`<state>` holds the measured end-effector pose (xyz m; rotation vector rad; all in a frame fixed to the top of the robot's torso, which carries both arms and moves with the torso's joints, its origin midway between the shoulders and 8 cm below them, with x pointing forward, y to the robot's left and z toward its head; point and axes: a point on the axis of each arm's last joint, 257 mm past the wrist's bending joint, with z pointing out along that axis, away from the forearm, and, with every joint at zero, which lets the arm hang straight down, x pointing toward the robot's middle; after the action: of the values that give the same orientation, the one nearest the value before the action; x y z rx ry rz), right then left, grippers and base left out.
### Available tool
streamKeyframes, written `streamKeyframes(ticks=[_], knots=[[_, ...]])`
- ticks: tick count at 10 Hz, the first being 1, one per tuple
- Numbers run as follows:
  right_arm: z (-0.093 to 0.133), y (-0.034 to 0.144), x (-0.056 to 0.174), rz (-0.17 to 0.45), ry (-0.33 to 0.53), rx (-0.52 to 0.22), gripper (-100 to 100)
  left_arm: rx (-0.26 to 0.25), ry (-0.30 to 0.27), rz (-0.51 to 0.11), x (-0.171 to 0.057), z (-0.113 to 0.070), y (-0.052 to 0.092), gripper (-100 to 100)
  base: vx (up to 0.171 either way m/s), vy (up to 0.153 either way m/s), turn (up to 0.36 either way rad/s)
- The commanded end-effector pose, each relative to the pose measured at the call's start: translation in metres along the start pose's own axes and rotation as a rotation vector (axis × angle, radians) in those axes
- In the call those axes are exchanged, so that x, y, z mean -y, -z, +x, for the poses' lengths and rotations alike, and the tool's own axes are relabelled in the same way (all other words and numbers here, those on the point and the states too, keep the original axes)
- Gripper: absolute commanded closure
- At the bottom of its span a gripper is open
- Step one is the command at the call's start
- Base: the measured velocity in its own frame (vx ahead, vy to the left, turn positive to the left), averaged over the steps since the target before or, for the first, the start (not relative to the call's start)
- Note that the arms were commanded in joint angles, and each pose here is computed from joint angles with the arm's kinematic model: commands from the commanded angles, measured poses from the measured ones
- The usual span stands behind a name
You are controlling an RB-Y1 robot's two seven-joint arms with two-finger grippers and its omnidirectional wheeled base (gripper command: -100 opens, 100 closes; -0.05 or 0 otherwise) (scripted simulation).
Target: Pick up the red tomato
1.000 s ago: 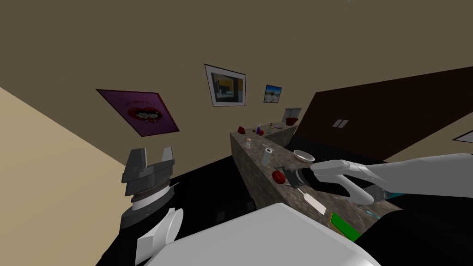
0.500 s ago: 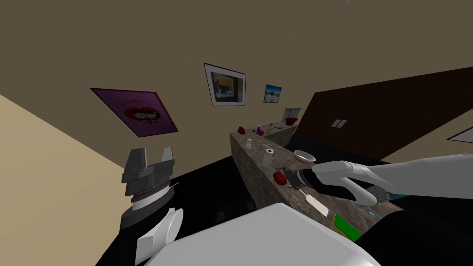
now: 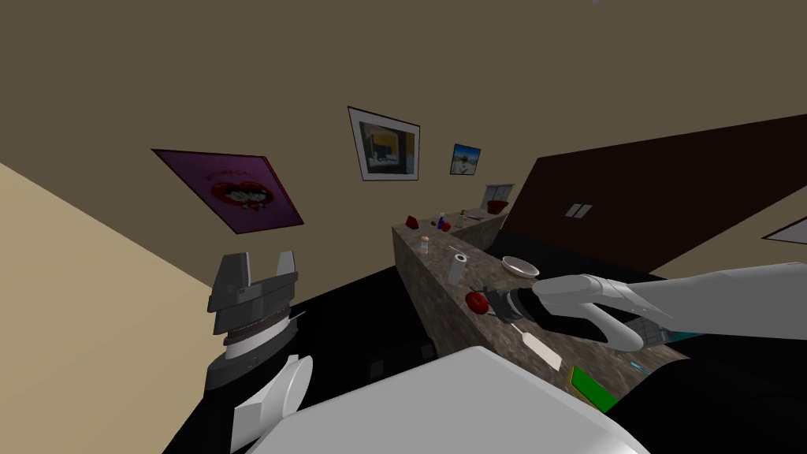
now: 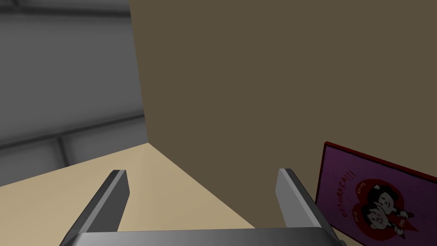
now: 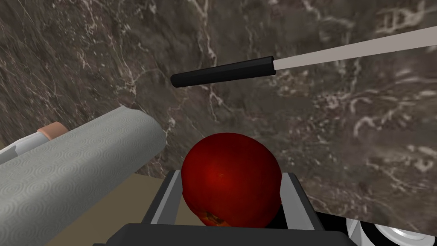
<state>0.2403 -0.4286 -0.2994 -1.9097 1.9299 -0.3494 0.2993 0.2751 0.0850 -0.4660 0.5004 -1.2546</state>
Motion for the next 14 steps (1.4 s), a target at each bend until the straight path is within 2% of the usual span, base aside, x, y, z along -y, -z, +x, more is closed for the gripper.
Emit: streamKeyframes(ticks=[1, 2, 3, 6, 7, 8, 9, 10, 11, 13, 14], knots=[[0.0, 0.0, 0.0, 0.0, 0.0, 0.0, 100, 0.0, 0.0, 0.0, 0.0, 0.0, 0.0, 0, 0.0, 0.0, 0.0], [0.0, 0.0, 0.0, 0.0, 0.0, 0.0, 0, 0.0, 0.0, 0.0, 0.0, 0.0, 0.0, 0, 0.0, 0.0, 0.0], [-0.003, 0.0, 0.008, 0.015, 0.008, -0.004, 100, 0.0, 0.0, 0.0, 0.0, 0.0, 0.0, 0, -0.043, -0.026, 0.054], [-0.005, 0.0, 0.014, 0.023, -0.01, -0.01, 100, 0.0, 0.0, 0.0, 0.0, 0.0, 0.0, 0, -0.042, -0.034, 0.05], [-0.008, -0.001, 0.021, 0.036, 0.007, -0.013, 100, 0.0, 0.0, 0.0, 0.0, 0.0, 0.0, 0, -0.045, -0.024, 0.06], [-0.008, -0.001, 0.019, 0.029, -0.02, -0.015, 100, 0.0, 0.0, 0.0, 0.0, 0.0, 0.0, 0, -0.037, -0.024, 0.04], [-0.011, -0.001, 0.026, 0.042, 0.0, -0.018, 100, 0.0, 0.0, 0.0, 0.0, 0.0, 0.0, 0, -0.046, -0.029, 0.058], [-0.01, -0.001, 0.024, 0.035, -0.023, -0.02, 100, 0.0, 0.0, 0.0, 0.0, 0.0, 0.0, 0, -0.04, -0.024, 0.031], [-0.014, -0.001, 0.031, 0.046, -0.006, -0.023, 100, 0.0, 0.0, 0.0, 0.0, 0.0, 0.0, 0, -0.045, -0.033, 0.051], [-0.013, -0.001, 0.028, 0.036, -0.038, -0.026, 100, 0.0, 0.0, 0.0, 0.0, 0.0, 0.0, 0, -0.028, -0.018, 0.021], [-0.016, 0.0, 0.034, 0.046, -0.016, -0.029, 100, 0.0, 0.0, 0.0, 0.0, 0.0, 0.0, 0, -0.028, -0.016, 0.061]])
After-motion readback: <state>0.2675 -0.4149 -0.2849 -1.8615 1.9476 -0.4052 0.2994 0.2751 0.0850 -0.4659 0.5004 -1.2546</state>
